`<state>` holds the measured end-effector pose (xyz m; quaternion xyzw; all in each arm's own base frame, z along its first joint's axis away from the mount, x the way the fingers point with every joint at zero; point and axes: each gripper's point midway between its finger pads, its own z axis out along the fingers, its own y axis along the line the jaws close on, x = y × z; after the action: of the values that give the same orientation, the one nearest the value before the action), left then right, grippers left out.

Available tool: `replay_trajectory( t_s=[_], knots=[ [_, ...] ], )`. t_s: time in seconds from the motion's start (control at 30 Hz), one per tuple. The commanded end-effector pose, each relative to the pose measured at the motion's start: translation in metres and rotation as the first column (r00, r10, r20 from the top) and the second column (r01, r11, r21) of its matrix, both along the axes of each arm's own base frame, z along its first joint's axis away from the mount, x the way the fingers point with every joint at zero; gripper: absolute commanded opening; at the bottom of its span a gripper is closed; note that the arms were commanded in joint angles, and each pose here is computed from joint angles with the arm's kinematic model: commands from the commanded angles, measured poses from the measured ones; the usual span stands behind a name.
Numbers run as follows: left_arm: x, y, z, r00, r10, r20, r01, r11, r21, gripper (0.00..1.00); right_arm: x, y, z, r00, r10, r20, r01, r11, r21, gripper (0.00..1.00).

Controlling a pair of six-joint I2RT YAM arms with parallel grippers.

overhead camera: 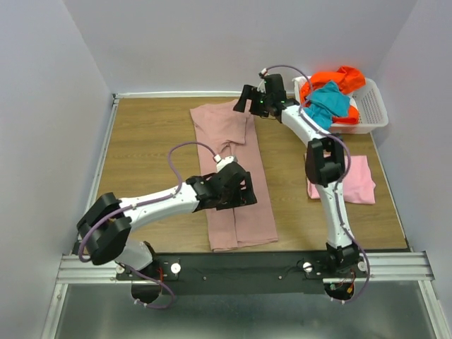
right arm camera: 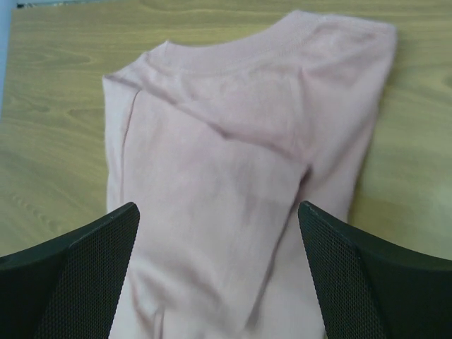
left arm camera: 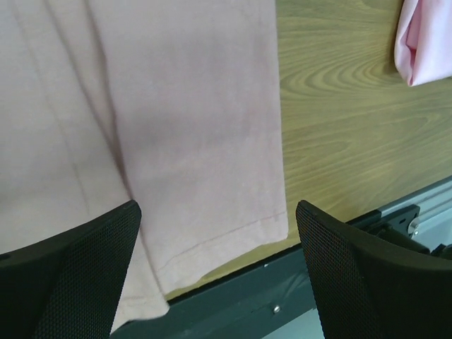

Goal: Fold and stack the t-shirts
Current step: Fold the tshirt

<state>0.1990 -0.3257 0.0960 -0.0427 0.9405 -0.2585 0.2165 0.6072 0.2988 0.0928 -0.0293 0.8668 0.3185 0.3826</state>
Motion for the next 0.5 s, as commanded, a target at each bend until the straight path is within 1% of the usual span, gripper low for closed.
replay_trajectory(
  t_s=[0.0, 0.03, 0.07, 0.1, 0.13, 0.17, 0.23, 0.27, 0.3, 0.33, 0.37, 0.4, 0.43, 0.47],
  knots=[
    [-0.023, 0.04, -0.008, 0.999, 0.037, -0.02, -0.035, 0.994, 0.107, 0.98, -0.028, -0.03, 0.083, 0.993, -0.083, 0.084, 0.088, 0.995, -0.051, 1.0],
    [-0.03, 0.046, -0.003, 0.999, 0.04, -0.017, -0.038, 0.995, 0.091, 0.98, -0.036, -0.041, 0.081, 0.988, -0.135, 0.075, 0.14, 0.988, -0.064, 1.0],
    [-0.036, 0.053, -0.005, 0.997, 0.065, -0.035, -0.062, 0.994, 0.088, 0.98, -0.061, -0.052, 0.084, 0.987, -0.153, 0.052, 0.156, 0.985, -0.071, 1.0],
    [-0.053, 0.071, -0.021, 0.994, 0.076, -0.077, -0.064, 0.988, 0.142, 0.98, -0.075, -0.058, 0.08, 0.986, -0.164, 0.035, 0.167, 0.983, -0.075, 1.0],
    [-0.062, 0.079, -0.026, 0.991, 0.087, -0.101, -0.071, 0.986, 0.153, 0.98, -0.087, -0.063, 0.078, 0.984, -0.176, 0.019, 0.177, 0.981, -0.076, 1.0],
    [-0.078, 0.094, -0.034, 0.985, 0.109, -0.135, -0.086, 0.982, 0.166, 0.98, -0.115, -0.075, 0.074, 0.98, -0.201, -0.015, 0.199, 0.976, -0.084, 1.0],
    [-0.095, 0.105, -0.041, 0.977, 0.116, -0.181, -0.086, 0.983, 0.164, 0.98, -0.141, -0.087, 0.069, 0.971, -0.235, -0.044, 0.23, 0.969, -0.092, 1.0],
    [-0.1, 0.108, -0.039, 0.975, 0.116, -0.19, -0.091, 0.986, 0.137, 0.98, -0.154, -0.097, 0.061, 0.963, -0.262, -0.061, 0.254, 0.96, -0.115, 1.0],
    [-0.111, 0.115, -0.048, 0.967, 0.123, -0.225, -0.091, 0.985, 0.146, 0.98, -0.177, -0.106, 0.058, 0.955, -0.285, -0.084, 0.275, 0.955, -0.112, 1.0],
    [-0.116, 0.117, -0.047, 0.965, 0.119, -0.233, -0.091, 0.988, 0.128, 0.98, -0.189, -0.11, 0.052, 0.951, -0.292, -0.105, 0.281, 0.953, -0.111, 1.0],
    [-0.12, 0.119, -0.05, 0.963, 0.115, -0.245, -0.086, 0.988, 0.126, 0.96, -0.199, -0.112, 0.048, 0.95, -0.288, -0.117, 0.276, 0.955, -0.113, 1.0],
    [-0.124, 0.123, -0.054, 0.96, 0.111, -0.258, -0.079, 0.988, 0.129, 0.92, -0.217, -0.118, 0.043, 0.945, -0.296, -0.138, 0.282, 0.953, -0.109, 1.0],
    [-0.129, 0.123, -0.055, 0.956, 0.1, -0.274, -0.068, 0.99, 0.124, 0.88, -0.225, -0.12, 0.04, 0.943, -0.296, -0.15, 0.281, 0.953, -0.109, 1.0],
    [-0.133, 0.124, -0.056, 0.955, 0.092, -0.282, -0.06, 0.991, 0.12, 0.81, -0.234, -0.121, 0.038, 0.944, -0.289, -0.158, 0.276, 0.956, -0.103, 1.0]
  ],
)
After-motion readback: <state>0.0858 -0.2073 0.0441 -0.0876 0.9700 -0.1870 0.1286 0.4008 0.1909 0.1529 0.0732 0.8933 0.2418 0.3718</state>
